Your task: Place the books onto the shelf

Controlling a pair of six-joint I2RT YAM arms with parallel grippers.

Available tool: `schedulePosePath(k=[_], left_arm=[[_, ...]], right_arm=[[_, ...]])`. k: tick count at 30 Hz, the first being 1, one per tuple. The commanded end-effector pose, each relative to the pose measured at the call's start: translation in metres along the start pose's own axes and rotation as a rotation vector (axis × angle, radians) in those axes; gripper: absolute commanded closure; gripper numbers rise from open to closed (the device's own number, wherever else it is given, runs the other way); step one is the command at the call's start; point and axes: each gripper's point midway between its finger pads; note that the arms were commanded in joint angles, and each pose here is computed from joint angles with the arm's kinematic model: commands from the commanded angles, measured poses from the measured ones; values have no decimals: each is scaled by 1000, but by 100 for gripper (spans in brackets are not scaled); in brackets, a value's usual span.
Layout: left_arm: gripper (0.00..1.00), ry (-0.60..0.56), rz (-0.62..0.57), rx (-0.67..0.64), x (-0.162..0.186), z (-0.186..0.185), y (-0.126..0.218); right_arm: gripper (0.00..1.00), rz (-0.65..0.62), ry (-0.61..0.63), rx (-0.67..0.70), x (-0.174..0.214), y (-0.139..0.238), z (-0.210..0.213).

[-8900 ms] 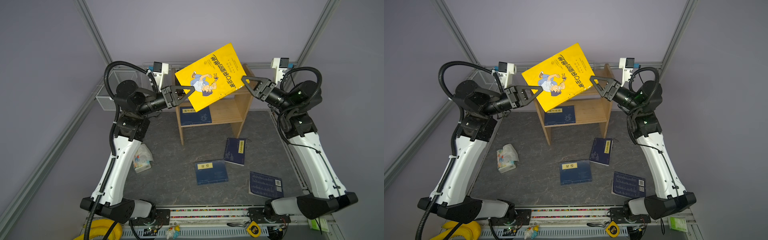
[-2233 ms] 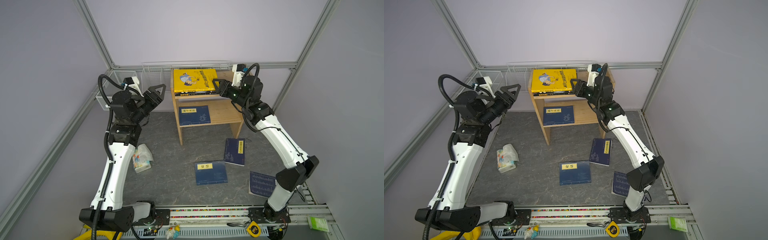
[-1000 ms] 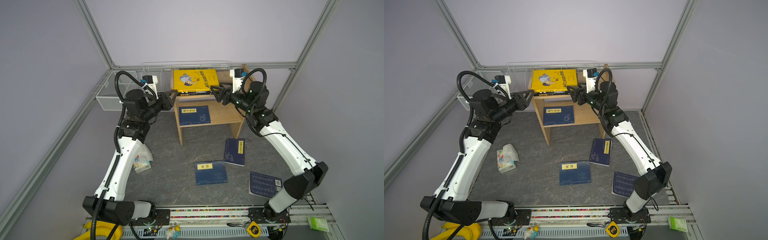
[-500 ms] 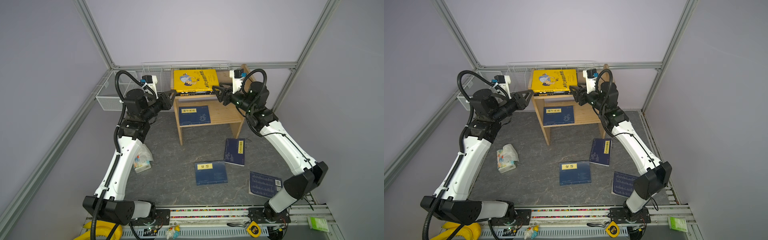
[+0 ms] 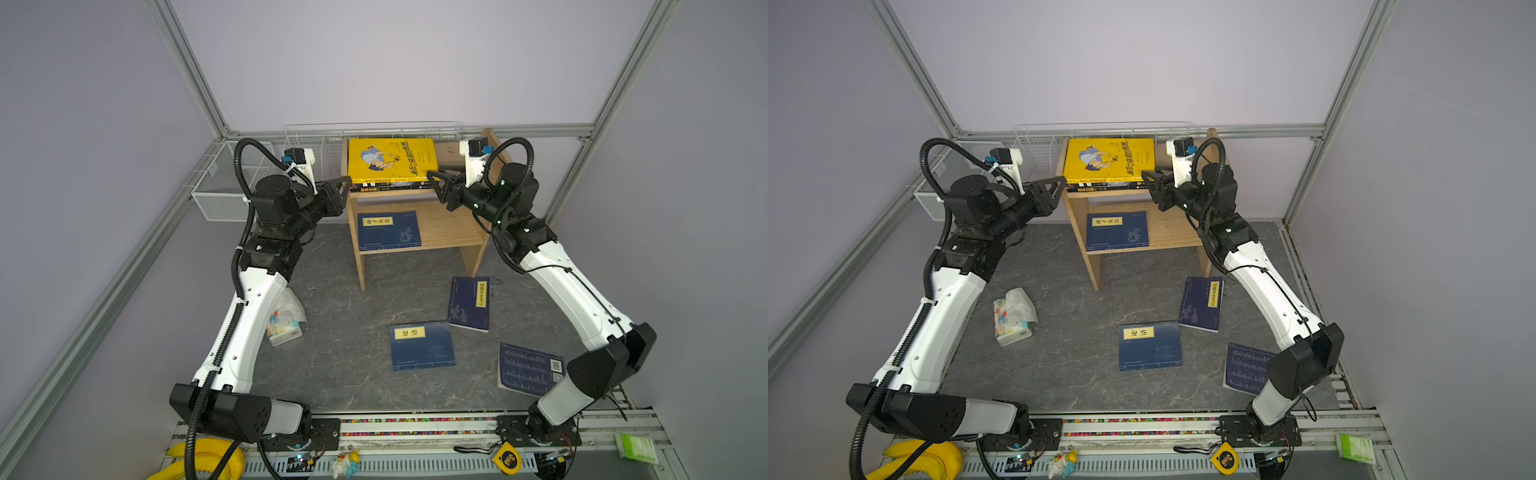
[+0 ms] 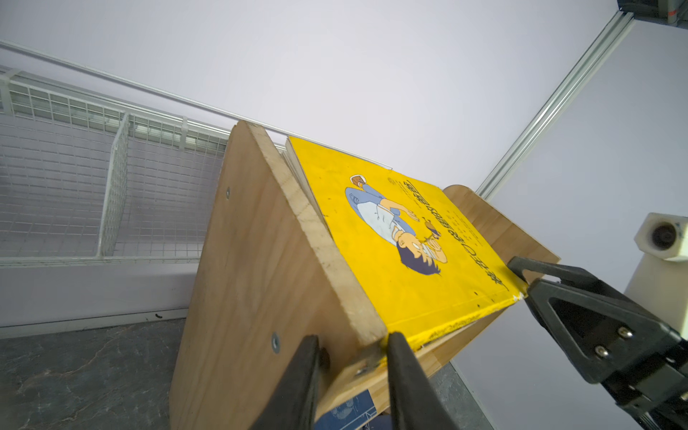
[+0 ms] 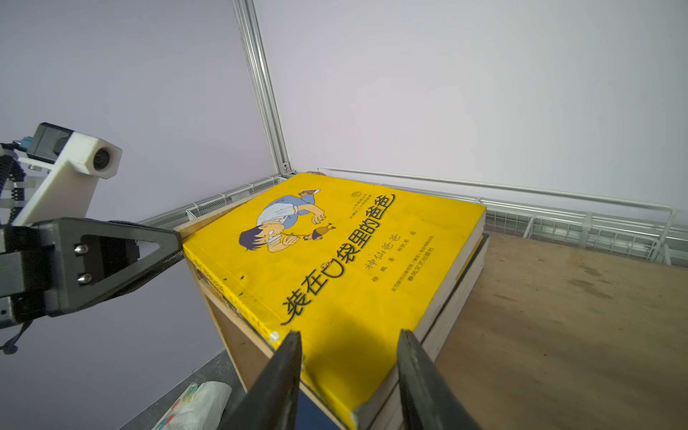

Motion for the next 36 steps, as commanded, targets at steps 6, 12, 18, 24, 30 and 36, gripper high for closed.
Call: schedulePosePath(k=[6, 12, 18, 24, 30, 36], left_arm=[[71, -37, 22, 2, 10, 0, -15], [71, -41, 6, 3, 9, -3, -8], [60, -53, -19, 32, 4, -18, 13], [40, 4, -5, 44, 24, -23, 51], [31, 185, 23, -36, 71, 10, 80], [30, 372, 126, -126, 152, 55, 86]], right_arm=[[54, 87, 6, -101, 34, -11, 26], [55, 81, 9, -90, 29, -15, 23], [45, 21, 26, -107, 2, -5, 28], [31, -5, 64, -128, -23, 31, 42], [25, 112, 41, -143, 9, 76, 62], [22, 239, -54, 52, 70, 137, 52]])
Point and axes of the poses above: each gripper's point midway between its finger pads, its own y axis back along the fingers, its own z axis along the line the jaws close on, x = y × z, and after that the axes turned 13 degrees about y, right-handed
